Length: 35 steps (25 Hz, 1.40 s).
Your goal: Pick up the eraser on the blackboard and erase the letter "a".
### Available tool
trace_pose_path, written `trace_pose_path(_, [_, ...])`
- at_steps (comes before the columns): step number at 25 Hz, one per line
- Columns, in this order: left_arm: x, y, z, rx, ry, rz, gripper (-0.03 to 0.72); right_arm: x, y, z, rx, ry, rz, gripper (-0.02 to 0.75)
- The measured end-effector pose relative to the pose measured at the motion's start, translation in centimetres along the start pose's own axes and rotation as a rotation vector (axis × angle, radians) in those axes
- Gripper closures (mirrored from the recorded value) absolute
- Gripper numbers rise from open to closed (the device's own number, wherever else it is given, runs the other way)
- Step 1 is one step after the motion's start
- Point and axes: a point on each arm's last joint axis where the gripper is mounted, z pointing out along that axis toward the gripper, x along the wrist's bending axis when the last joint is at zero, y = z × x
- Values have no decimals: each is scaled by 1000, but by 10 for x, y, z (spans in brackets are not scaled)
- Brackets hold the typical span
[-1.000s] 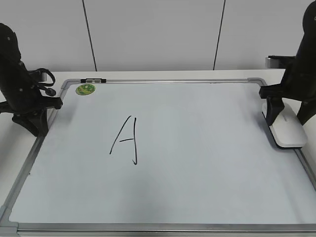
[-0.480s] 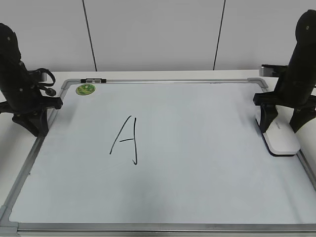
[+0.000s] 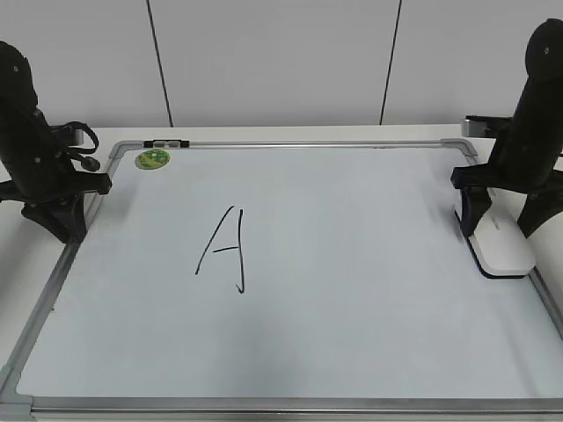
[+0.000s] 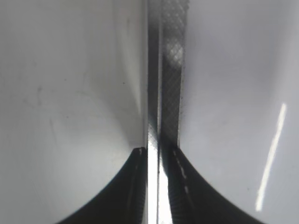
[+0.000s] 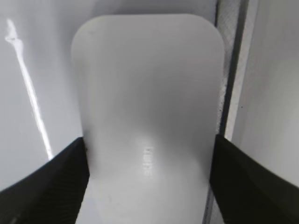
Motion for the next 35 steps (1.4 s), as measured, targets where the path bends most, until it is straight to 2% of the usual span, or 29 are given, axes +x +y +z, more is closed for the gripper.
trace_pose_path(1, [0,0,0,0,0,0,570,0,0,1,2,-2,-1,115])
trace_pose_path(3, [0,0,0,0,0,0,570,0,0,2,4,-2,-1,82])
trace_pose_path(9, [0,0,0,0,-2,-1,564,0,6,-8,-37,-2,-3,66])
trace_pose_path(12, [0,0,0,0,-2,-1,522,1,12,-17,-73,-2,-4,66])
trace_pose_path(14, [0,0,-3,-6,-2,0,445,1,12,-22,-86,-2,-3,67])
trace_pose_path(19, [-2,3,-29,-73,8,17,160,2,9,-35,-116,-2,-1,67])
trace_pose_path(22, [-3,2,-50,-102,19,30,73,3,7,-46,-142,-2,-2,68])
trace_pose_path(26, [-4,-5,-74,-119,29,40,57,5,0,-69,-197,-1,-1,69])
trace_pose_path(35, [-6,-20,-107,-121,30,47,119,10,-34,-148,-384,2,0,97])
